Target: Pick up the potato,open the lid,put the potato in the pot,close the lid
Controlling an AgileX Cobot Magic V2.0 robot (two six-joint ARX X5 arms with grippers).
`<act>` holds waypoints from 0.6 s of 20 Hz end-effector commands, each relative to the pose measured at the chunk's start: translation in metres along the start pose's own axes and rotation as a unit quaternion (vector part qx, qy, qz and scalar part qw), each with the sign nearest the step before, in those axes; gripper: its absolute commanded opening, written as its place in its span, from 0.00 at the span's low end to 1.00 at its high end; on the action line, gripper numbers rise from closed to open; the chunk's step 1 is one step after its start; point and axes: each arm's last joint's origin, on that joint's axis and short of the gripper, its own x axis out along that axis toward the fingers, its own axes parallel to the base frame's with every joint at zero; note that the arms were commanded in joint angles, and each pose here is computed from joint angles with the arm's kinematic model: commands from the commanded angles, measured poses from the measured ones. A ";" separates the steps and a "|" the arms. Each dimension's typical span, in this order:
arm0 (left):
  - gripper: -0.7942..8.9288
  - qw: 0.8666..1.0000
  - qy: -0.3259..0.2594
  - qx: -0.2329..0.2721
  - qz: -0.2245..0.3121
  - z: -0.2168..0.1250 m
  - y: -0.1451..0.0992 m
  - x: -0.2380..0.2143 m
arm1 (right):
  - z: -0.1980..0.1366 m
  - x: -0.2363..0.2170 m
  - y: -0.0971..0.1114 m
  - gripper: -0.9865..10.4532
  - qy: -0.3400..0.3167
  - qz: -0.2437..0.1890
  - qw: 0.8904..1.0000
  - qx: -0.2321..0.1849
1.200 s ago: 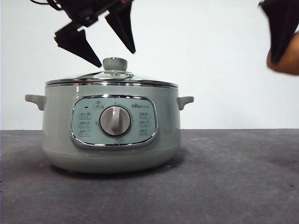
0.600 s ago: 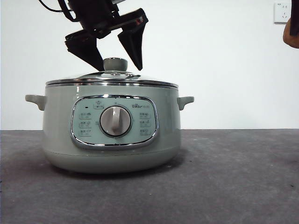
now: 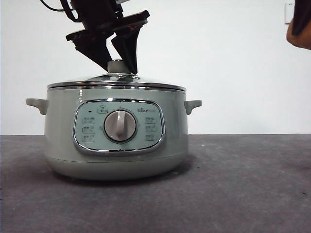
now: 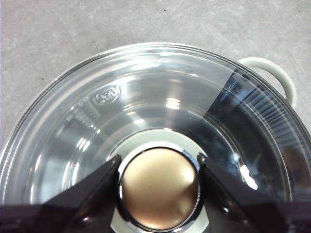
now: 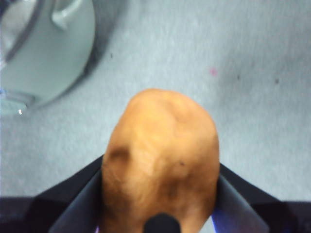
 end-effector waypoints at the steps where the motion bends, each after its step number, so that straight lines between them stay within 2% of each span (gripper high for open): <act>1: 0.07 0.999 -0.037 -0.005 0.000 0.004 0.001 -0.025 | 0.005 0.005 0.001 0.08 -0.003 0.003 1.000 0.011; 4: 0.07 0.998 -0.070 -0.006 0.005 0.006 0.007 -0.052 | 0.014 0.011 0.003 0.08 0.008 0.027 1.000 0.011; 7: 0.07 0.996 -0.089 -0.006 0.019 0.004 0.019 -0.073 | 0.030 0.017 0.016 0.08 0.014 0.046 0.999 0.004; 12: 0.07 0.993 -0.073 -0.012 0.094 -0.006 0.052 -0.093 | 0.066 0.036 0.066 0.08 0.010 0.086 0.995 -0.052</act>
